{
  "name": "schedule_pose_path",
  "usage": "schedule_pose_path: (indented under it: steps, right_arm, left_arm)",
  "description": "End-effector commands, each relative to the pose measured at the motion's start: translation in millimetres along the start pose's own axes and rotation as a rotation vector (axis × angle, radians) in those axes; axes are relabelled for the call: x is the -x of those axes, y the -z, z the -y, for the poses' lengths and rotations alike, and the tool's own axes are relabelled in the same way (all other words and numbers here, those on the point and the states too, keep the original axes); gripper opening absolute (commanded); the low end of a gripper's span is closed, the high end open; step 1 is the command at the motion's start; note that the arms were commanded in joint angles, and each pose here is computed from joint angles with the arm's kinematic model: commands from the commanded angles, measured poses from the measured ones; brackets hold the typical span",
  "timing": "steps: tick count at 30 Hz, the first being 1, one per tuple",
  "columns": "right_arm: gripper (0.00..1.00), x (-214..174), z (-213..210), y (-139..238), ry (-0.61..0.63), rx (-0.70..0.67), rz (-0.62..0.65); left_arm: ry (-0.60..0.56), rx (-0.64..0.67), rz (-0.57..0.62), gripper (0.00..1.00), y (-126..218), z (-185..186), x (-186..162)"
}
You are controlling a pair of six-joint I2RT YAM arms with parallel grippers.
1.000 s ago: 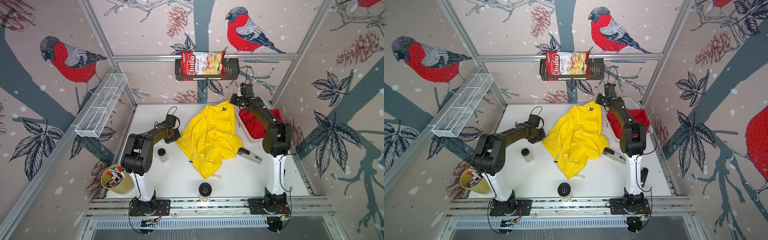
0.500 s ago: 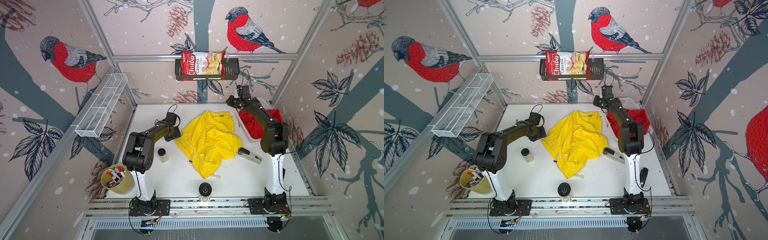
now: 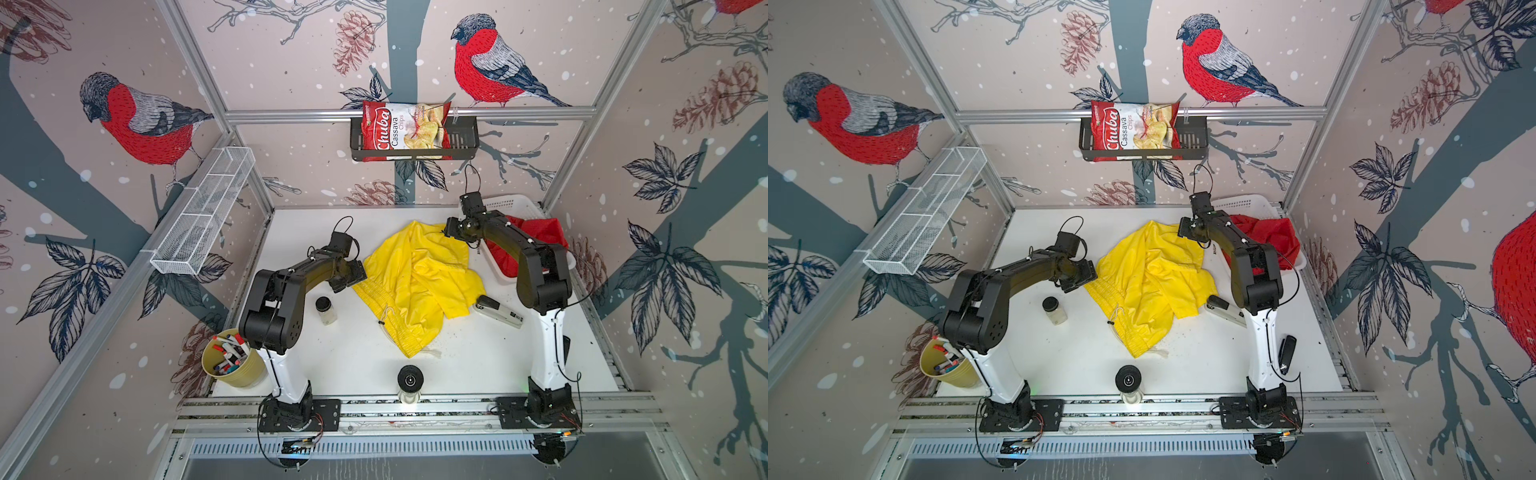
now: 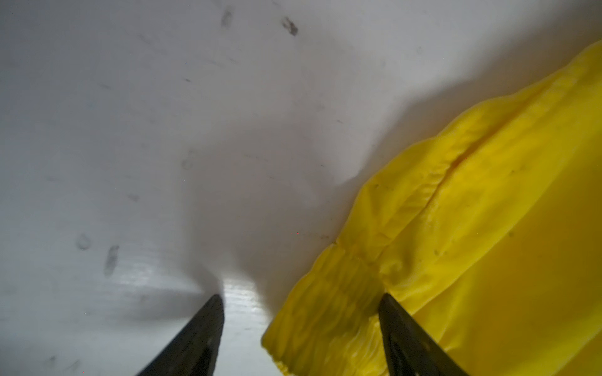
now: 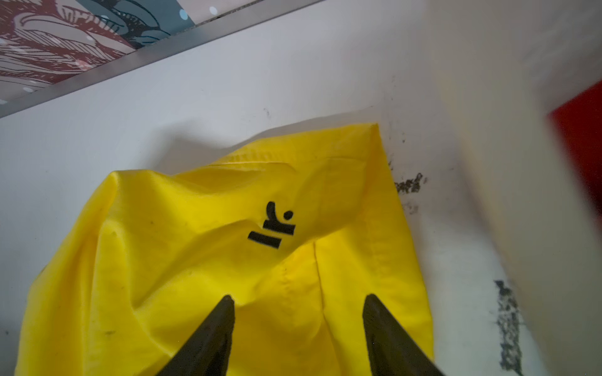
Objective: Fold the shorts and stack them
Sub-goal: 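Lift the yellow shorts up with both grippers and stretch them apart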
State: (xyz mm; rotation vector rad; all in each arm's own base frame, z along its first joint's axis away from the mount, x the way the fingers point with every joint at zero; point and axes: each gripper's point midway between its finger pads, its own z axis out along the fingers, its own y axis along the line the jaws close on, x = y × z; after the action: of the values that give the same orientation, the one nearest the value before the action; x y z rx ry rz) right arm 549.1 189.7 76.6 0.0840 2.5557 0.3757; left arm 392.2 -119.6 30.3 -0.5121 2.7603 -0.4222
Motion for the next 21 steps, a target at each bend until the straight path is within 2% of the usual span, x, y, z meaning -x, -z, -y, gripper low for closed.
schedule_pose_path:
  steps: [1, 6, 11, 13, 14, 16, 18, 20, 21]
  right_arm:
    - [0.69, 7.0, 7.9, -6.7, -0.02, -0.037, 0.013]
    - [0.7, 17.7, 10.8, -25.2, -0.037, -0.035, 0.018]
    - [0.7, 23.8, 7.4, -37.9, -0.055, 0.007, 0.03]
    - [0.66, 24.6, 4.2, -42.0, -0.059, 0.034, 0.03]
    - [0.59, 24.1, 2.6, -44.3, -0.061, 0.051, 0.028]
    - [0.39, 25.9, -2.0, -45.4, -0.059, 0.082, 0.034]
    - [0.16, 29.3, -8.4, -42.2, -0.051, 0.107, 0.044]
    - [0.06, 36.8, -14.0, -32.8, -0.034, 0.115, 0.067]
    - [0.02, 41.9, -17.6, -25.1, -0.02, 0.116, 0.084]
  left_arm:
    - [0.02, -0.055, -0.01, 0.74, -8.0, 9.4, -0.1]
    - [0.027, -0.043, -0.024, 0.69, -20.8, 6.1, -1.7]
    - [0.026, -0.035, -0.03, 0.56, -27.5, 4.9, -0.2]
    - [0.026, -0.034, -0.034, 0.52, -29.9, 4.9, 0.2]
    - [0.027, -0.037, -0.034, 0.48, -31.0, 5.5, 1.2]
    - [0.028, -0.037, -0.038, 0.32, -32.9, 5.6, 0.9]
    - [0.025, -0.037, -0.035, 0.12, -33.0, 7.1, 3.2]
    - [0.024, -0.034, -0.03, 0.0, -30.8, 6.6, 7.8]
    - [0.026, -0.034, -0.022, 0.0, -27.6, 6.7, 12.3]
